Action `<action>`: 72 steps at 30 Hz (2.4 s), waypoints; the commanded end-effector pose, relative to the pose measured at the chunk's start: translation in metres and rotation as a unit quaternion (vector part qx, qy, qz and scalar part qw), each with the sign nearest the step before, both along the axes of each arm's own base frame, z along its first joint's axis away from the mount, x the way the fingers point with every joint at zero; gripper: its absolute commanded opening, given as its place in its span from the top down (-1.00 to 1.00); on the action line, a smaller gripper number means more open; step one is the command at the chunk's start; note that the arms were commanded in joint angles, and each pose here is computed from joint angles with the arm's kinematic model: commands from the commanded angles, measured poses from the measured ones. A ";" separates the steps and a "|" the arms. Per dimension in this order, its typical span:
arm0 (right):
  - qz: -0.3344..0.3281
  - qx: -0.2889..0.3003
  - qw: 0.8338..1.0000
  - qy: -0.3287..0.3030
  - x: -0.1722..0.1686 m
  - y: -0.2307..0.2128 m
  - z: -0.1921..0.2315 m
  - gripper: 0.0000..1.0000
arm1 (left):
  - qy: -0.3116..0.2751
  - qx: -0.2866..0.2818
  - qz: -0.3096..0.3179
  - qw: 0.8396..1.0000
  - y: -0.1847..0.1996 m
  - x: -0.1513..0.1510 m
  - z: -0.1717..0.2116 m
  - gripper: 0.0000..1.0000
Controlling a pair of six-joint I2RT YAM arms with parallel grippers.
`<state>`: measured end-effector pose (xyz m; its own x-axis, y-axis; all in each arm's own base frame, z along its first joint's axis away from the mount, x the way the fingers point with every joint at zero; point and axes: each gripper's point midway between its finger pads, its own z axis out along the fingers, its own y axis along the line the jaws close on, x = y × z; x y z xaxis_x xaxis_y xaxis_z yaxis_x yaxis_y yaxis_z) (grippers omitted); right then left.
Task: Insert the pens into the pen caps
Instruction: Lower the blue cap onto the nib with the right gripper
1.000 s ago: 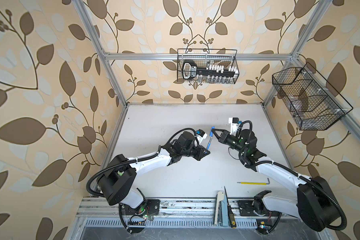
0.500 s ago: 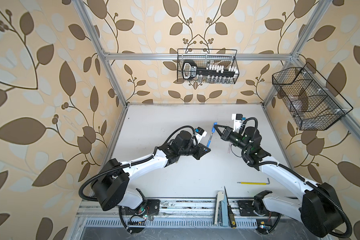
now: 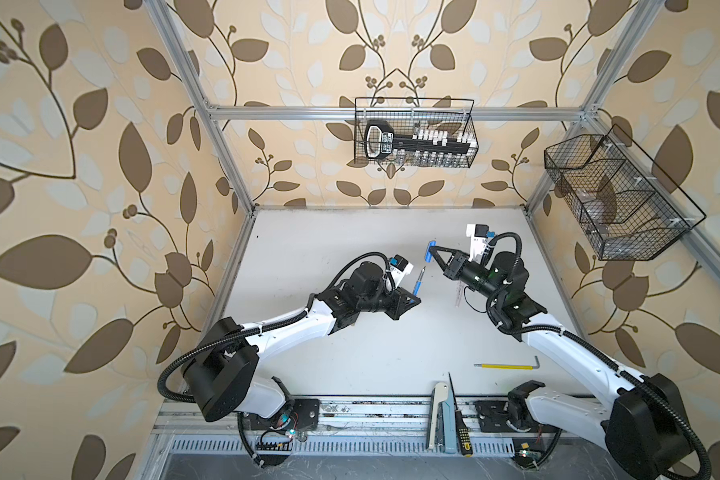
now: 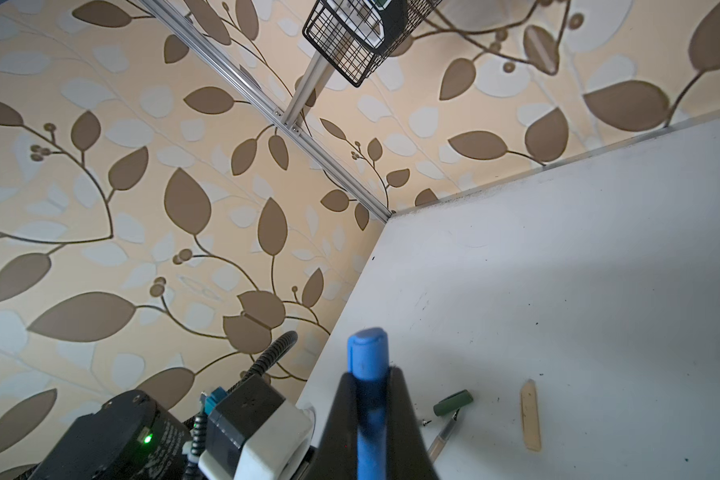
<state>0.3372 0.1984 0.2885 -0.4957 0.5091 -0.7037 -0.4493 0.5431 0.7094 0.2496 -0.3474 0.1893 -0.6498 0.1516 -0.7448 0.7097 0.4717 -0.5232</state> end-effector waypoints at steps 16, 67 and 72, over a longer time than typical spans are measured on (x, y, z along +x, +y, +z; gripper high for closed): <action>0.015 0.017 1.000 0.010 -0.012 0.010 -0.017 0.85 | -0.037 -0.032 -0.008 0.999 -0.004 -0.002 0.030 1.00; 0.023 -0.036 0.997 -0.056 -0.038 0.012 0.000 0.71 | -0.125 -0.060 0.005 0.990 -0.010 0.016 0.076 1.00; 0.030 -0.048 0.996 -0.071 -0.041 0.016 0.006 0.68 | -0.132 -0.060 0.002 0.989 -0.012 0.018 0.079 1.00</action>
<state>0.3070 0.2023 0.2890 -0.3977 0.4596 -0.7941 -0.5269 0.5941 0.6078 0.2537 -0.3515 0.2036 -0.5721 0.1638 -0.8036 0.7661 0.4565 -0.4524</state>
